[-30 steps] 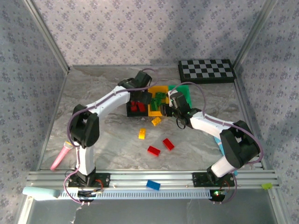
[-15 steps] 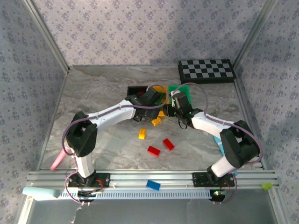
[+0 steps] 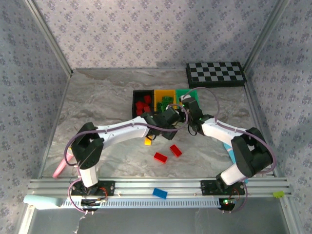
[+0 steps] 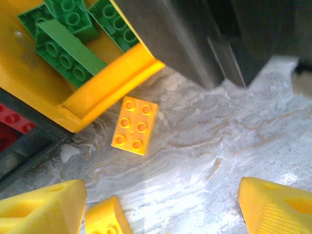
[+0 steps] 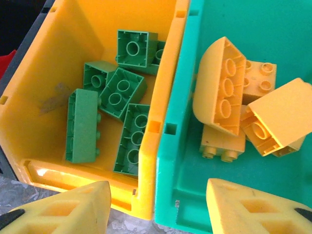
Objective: Sort the legos into containers by color
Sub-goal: Pick up the lego from the middle-left of the table.
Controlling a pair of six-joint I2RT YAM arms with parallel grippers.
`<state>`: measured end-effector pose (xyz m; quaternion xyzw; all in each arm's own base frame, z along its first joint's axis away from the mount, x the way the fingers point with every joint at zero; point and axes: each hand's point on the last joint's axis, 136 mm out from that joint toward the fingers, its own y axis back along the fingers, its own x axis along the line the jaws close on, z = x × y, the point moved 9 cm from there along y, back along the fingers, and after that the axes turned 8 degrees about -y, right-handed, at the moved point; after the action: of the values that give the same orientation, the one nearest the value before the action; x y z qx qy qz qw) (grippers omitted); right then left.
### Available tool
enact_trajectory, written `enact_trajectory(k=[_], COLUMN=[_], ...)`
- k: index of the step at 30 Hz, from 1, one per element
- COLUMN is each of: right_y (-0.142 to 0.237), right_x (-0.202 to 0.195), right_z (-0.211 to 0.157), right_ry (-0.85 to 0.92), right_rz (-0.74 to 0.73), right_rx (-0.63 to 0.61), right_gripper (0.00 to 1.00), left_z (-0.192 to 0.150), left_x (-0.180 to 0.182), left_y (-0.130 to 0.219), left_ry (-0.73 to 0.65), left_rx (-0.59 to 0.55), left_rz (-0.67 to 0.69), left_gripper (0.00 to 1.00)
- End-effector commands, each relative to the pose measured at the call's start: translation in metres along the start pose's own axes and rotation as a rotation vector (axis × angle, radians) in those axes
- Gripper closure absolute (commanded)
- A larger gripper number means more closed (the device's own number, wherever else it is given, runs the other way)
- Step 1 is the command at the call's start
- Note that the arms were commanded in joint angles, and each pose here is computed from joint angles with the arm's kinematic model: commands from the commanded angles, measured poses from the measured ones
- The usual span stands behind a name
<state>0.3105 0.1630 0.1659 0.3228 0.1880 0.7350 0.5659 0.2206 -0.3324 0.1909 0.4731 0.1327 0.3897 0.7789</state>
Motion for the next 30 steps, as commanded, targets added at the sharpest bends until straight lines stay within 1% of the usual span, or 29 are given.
enact_trajectory(k=[1, 8, 12, 17, 30], right_y=[0.005, 0.007, 0.009, 0.008, 0.007], right_x=[-0.006, -0.014, -0.025, -0.027, -0.029], right_z=[0.006, 0.008, 0.009, 0.009, 0.008], right_ry=[-0.037, -0.047, -0.086, -0.104, -0.116], right_rz=[-0.018, -0.048, -0.055, -0.048, -0.053], right_rx=[-0.041, -0.054, -0.058, -0.055, -0.058], right_gripper=[0.44, 0.44, 0.44, 0.44, 0.43], left_z=[-0.008, -0.019, -0.021, -0.023, -0.035], left_x=[-0.011, -0.022, -0.027, -0.033, -0.051], left_y=[-0.004, -0.018, -0.020, -0.023, -0.022], left_ry=[0.005, -0.008, -0.016, -0.007, -0.093], left_rx=[0.012, 0.054, 0.056, 0.055, 0.103], left_rz=[-0.039, -0.062, -0.080, -0.110, -0.190], left_gripper=[0.19, 0.19, 0.19, 0.19, 0.19])
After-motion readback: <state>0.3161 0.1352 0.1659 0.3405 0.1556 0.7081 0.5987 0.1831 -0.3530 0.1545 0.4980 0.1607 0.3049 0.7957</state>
